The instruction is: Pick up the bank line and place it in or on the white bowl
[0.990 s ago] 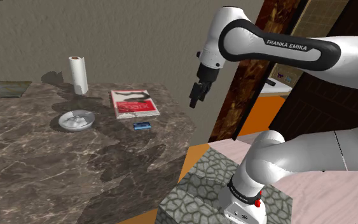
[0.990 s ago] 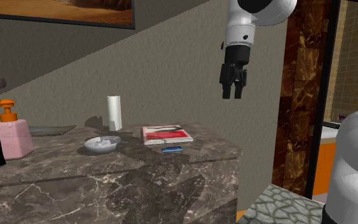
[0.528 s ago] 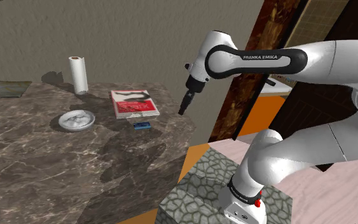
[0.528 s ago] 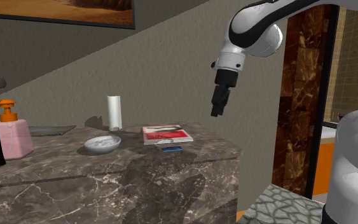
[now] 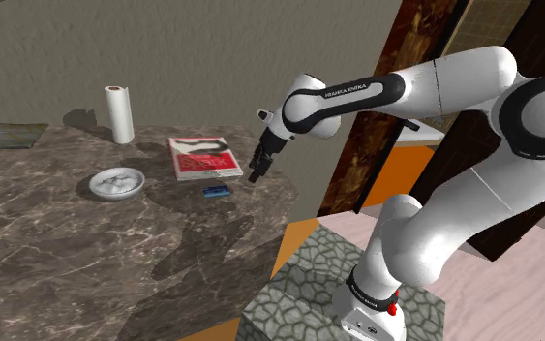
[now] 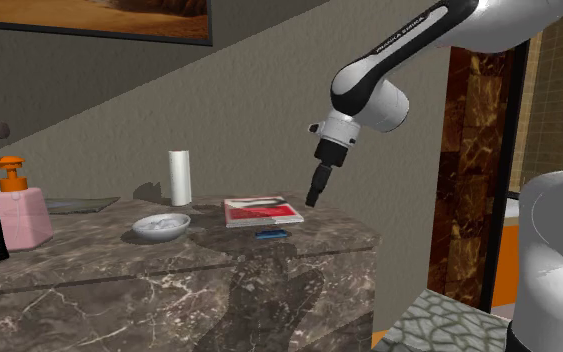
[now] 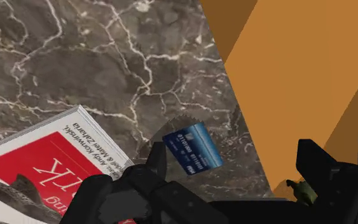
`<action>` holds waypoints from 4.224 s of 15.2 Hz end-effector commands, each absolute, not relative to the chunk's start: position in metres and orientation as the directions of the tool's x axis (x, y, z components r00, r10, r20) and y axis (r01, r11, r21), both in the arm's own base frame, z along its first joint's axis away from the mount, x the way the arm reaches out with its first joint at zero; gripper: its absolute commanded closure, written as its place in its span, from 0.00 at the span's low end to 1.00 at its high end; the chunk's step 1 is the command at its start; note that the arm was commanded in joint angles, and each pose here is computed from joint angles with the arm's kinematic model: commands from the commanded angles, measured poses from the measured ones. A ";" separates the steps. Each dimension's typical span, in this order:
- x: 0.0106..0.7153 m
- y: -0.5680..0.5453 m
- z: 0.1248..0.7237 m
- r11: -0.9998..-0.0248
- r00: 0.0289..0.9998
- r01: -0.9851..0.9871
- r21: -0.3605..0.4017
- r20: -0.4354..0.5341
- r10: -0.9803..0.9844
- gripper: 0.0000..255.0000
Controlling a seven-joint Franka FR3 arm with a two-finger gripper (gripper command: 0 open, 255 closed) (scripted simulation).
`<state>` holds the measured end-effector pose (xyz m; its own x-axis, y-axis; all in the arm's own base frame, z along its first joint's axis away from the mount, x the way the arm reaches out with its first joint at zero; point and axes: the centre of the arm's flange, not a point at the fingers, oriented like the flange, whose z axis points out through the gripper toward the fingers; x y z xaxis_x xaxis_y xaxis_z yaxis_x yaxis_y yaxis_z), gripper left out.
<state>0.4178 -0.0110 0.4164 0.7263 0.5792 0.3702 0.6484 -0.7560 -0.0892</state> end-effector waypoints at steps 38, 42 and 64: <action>0.518 0.042 0.338 -0.463 0.384 0.887 0.004 0.551 0.741 1.00; 0.518 0.042 0.359 -0.463 0.384 0.887 0.004 0.551 0.741 1.00; 0.576 0.113 0.444 -0.463 0.384 0.887 0.004 0.551 0.741 1.00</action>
